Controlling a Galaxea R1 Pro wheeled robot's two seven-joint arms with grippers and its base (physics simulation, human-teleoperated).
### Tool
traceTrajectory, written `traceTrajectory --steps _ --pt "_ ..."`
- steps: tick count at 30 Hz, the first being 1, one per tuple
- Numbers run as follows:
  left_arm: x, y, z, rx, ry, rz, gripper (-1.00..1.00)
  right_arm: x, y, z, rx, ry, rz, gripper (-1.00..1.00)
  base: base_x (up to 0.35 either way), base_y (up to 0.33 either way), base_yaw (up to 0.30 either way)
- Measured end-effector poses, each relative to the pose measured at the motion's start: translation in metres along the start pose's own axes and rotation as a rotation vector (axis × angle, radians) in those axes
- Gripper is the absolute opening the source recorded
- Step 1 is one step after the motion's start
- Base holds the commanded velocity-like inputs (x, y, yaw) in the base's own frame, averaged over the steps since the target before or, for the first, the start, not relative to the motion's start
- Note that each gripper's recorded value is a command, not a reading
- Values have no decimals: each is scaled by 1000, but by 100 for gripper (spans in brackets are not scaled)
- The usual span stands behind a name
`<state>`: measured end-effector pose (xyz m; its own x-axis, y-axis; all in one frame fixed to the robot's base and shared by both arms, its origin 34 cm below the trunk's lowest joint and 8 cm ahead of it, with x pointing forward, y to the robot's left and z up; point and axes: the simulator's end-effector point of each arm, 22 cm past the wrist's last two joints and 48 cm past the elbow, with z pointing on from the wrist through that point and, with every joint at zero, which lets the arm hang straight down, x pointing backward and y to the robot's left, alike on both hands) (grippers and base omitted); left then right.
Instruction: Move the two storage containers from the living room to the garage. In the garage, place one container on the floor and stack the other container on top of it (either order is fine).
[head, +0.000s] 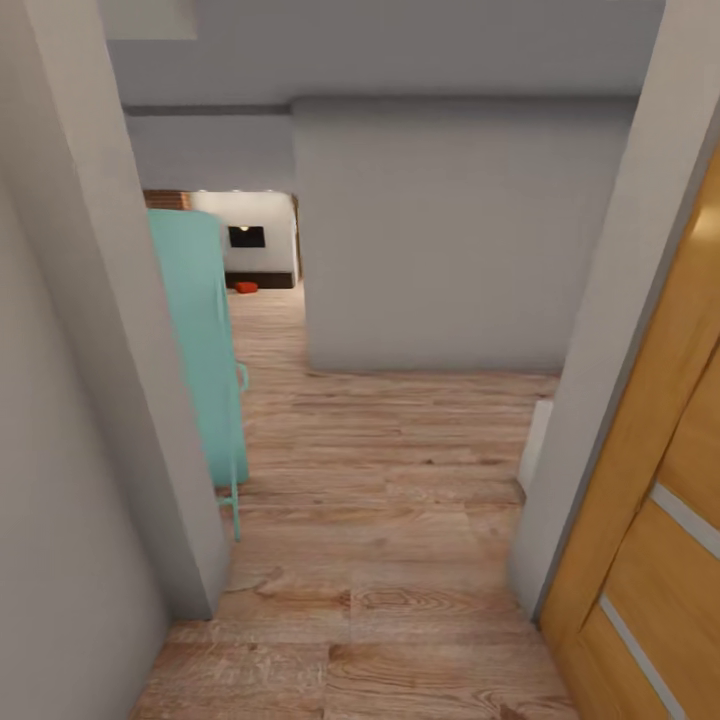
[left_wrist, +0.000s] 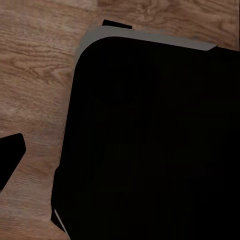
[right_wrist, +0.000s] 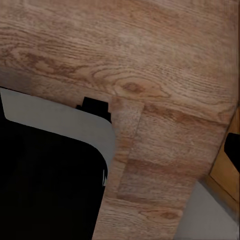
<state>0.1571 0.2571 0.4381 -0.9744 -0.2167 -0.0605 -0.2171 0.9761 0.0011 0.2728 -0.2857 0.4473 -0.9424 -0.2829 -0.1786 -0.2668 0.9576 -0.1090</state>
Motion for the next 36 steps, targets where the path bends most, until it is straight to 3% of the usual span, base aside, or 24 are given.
traceTrajectory --steps 36 --pt "-1 -2 0 1 -8 0 100 2 -4 0 5 5 -7 100 326 -26 0"
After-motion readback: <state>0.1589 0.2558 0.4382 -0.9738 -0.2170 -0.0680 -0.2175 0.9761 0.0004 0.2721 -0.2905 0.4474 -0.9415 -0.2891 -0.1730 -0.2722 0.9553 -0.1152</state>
